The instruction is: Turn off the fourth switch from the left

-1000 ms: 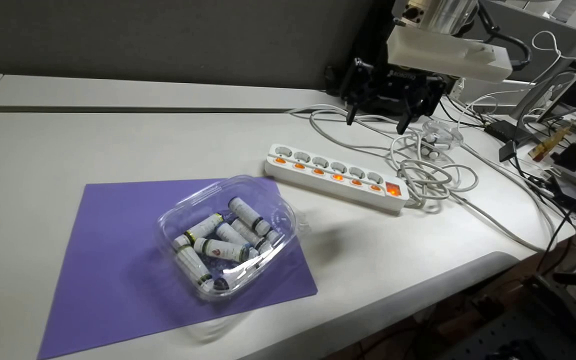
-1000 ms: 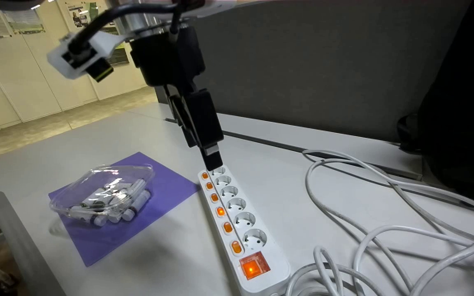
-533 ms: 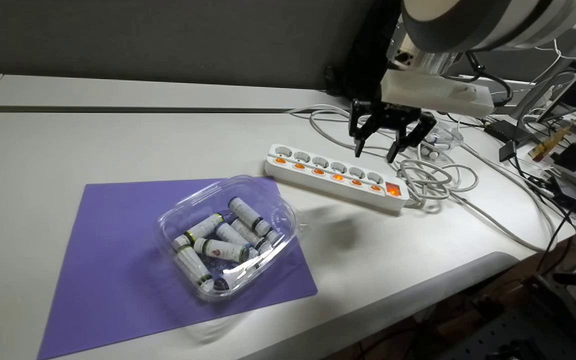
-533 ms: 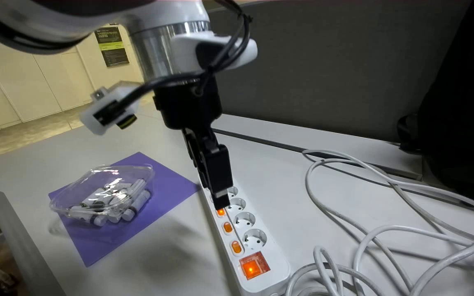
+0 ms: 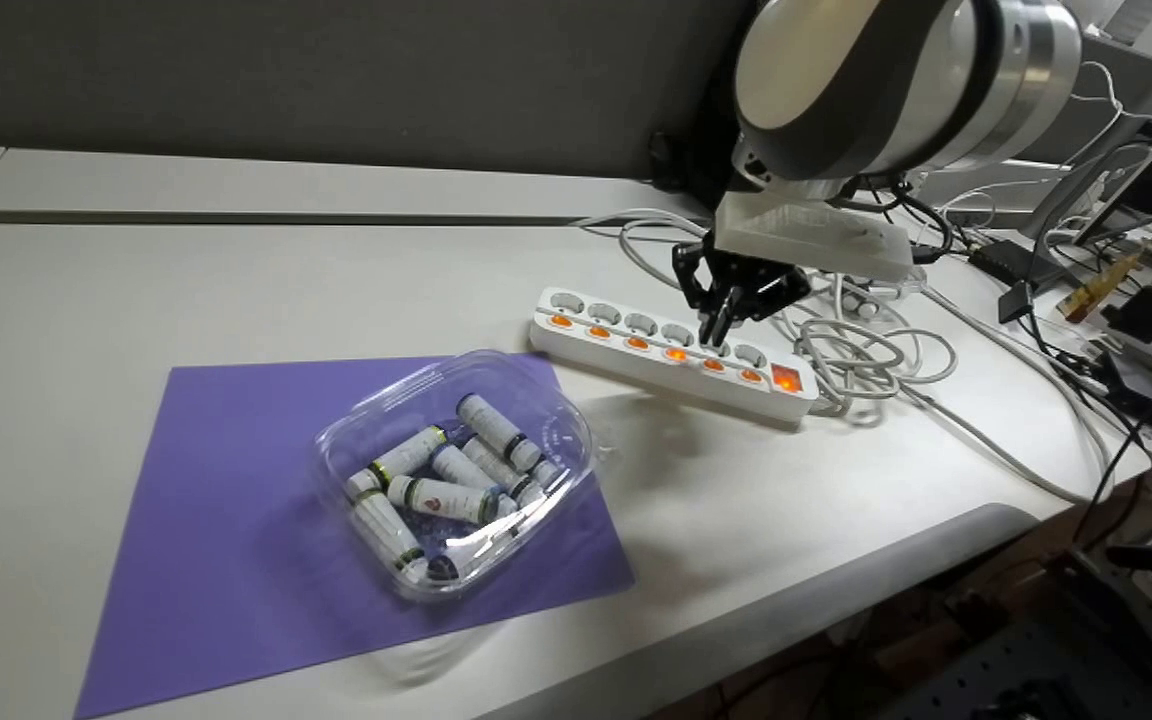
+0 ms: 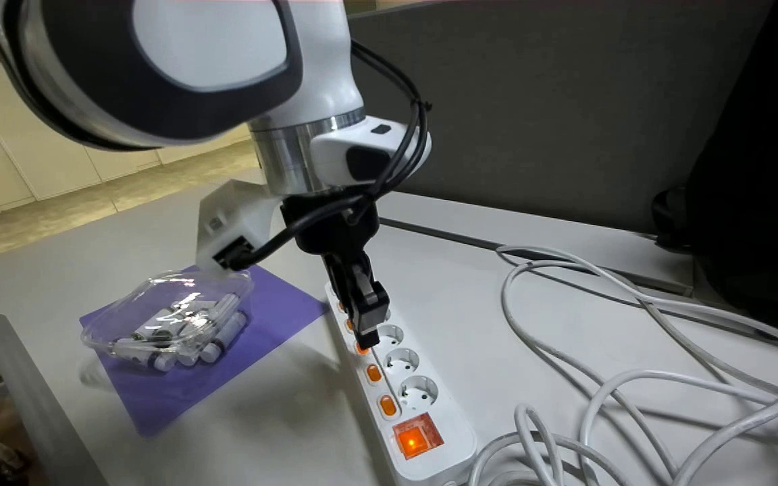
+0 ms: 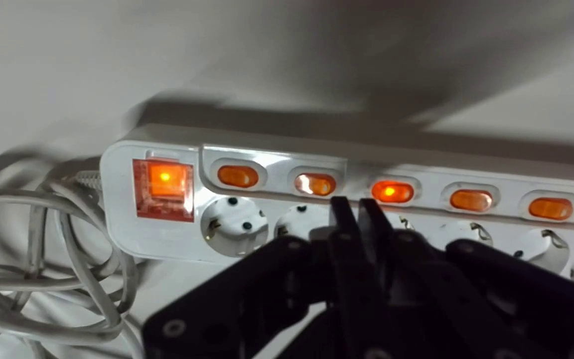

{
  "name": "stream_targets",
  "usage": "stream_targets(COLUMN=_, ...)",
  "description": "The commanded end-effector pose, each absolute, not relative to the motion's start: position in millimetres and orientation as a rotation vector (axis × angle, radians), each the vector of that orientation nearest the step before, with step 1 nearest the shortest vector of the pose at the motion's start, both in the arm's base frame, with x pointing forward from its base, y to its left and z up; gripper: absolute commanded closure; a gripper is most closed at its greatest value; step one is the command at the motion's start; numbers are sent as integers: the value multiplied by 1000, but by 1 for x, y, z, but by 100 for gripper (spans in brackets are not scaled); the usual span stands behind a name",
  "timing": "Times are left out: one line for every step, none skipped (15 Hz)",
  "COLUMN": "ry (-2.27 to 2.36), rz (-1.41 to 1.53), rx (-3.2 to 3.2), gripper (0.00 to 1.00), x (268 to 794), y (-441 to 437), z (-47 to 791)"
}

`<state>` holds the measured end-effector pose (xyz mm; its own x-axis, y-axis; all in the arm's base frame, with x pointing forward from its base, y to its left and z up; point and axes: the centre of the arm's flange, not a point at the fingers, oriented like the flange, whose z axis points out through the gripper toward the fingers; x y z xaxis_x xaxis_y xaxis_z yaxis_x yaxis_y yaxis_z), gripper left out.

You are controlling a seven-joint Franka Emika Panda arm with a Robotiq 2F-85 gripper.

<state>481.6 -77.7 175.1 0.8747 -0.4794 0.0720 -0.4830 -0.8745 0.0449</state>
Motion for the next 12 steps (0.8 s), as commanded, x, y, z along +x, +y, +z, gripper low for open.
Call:
stream_targets(ry=-775, rz=109, rx=2997, gripper=100, x=495, y=-73, z=168)
stream_targets(ry=-784, rz=103, rx=3000, gripper=100, x=496, y=-72, z=165)
stream_targets(ry=-791, rz=96, rx=3002, gripper=100, x=497, y=-71, z=163)
stream_targets(ry=-800, rz=90, rx=3003, gripper=100, x=497, y=-71, z=161)
stream_targets(ry=-807, rz=87, rx=3004, gripper=100, x=498, y=-72, z=160)
stream_targets(ry=-816, rz=82, rx=3005, gripper=100, x=498, y=-72, z=158)
stream_targets(ry=-824, rz=79, rx=3006, gripper=100, x=498, y=-73, z=157)
stream_targets(ry=-826, rz=77, rx=3006, gripper=100, x=498, y=-73, z=155)
stream_targets(ry=-834, rz=67, rx=3007, gripper=100, x=499, y=-73, z=153)
stream_targets(ry=-835, rz=64, rx=3006, gripper=100, x=499, y=-73, z=151)
stream_targets(ry=-836, rz=56, rx=3005, gripper=100, x=499, y=-73, z=149)
stream_targets(ry=-835, rz=48, rx=3005, gripper=100, x=498, y=-73, z=146)
